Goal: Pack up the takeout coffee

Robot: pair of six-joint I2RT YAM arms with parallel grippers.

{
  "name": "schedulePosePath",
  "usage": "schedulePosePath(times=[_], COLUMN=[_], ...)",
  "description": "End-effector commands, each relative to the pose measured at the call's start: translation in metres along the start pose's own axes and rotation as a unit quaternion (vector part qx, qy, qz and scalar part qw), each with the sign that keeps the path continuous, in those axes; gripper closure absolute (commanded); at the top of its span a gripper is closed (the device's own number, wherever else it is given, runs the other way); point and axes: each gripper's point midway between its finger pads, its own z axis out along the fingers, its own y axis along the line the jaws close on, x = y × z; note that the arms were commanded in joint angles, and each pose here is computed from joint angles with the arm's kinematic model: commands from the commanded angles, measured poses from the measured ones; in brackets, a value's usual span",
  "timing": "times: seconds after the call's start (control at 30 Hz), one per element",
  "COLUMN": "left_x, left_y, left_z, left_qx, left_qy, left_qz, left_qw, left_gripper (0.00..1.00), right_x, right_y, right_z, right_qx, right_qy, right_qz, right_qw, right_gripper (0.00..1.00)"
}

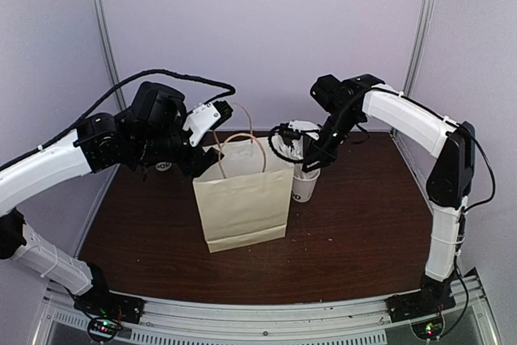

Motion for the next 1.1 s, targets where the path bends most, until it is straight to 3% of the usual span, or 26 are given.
schedulePosePath(times=[0.0, 0.27, 0.43, 0.47, 0.57, 0.7, 0.87, 1.07], left_x=[-0.013, -0.014, -0.015, -0.015, -0.014, -0.013, -0.012, -0.011], left_y=[0.010, 0.016, 0.021, 0.022, 0.023, 0.026, 0.030, 0.033], left_z=[-0.011, -0.020, -0.026, -0.027, -0.029, -0.033, -0.036, -0.041], left_qx=[-0.009, -0.019, -0.029, -0.030, -0.034, -0.041, -0.052, -0.055], left_qy=[-0.025, -0.031, -0.036, -0.036, -0.036, -0.034, -0.036, -0.037], left_qz=[-0.016, -0.020, -0.022, -0.022, -0.022, -0.023, -0.028, -0.034], left_qw=[1.000, 0.999, 0.999, 0.999, 0.999, 0.998, 0.998, 0.997], left_gripper=[0.36, 0.36, 0.36, 0.36, 0.36, 0.36, 0.35, 0.35], right_x=[-0.010, -0.013, -0.010, -0.010, -0.010, -0.012, -0.018, -0.025], right_y=[0.005, 0.001, 0.002, 0.005, 0.019, 0.038, 0.040, 0.017], right_z=[-0.011, -0.020, -0.040, -0.043, -0.053, -0.057, -0.043, -0.036], right_qx=[0.002, 0.022, 0.053, 0.054, 0.057, 0.078, 0.119, 0.174], right_qy=[-0.023, -0.030, -0.032, -0.034, -0.037, -0.030, -0.002, 0.016], right_qz=[-0.006, -0.002, -0.007, -0.009, -0.024, -0.058, -0.082, -0.055], right_qw=[1.000, 0.999, 0.998, 0.998, 0.997, 0.995, 0.990, 0.983], right_gripper=[0.76, 0.96, 1.00, 0.99, 0.74, 0.58, 0.55, 0.59])
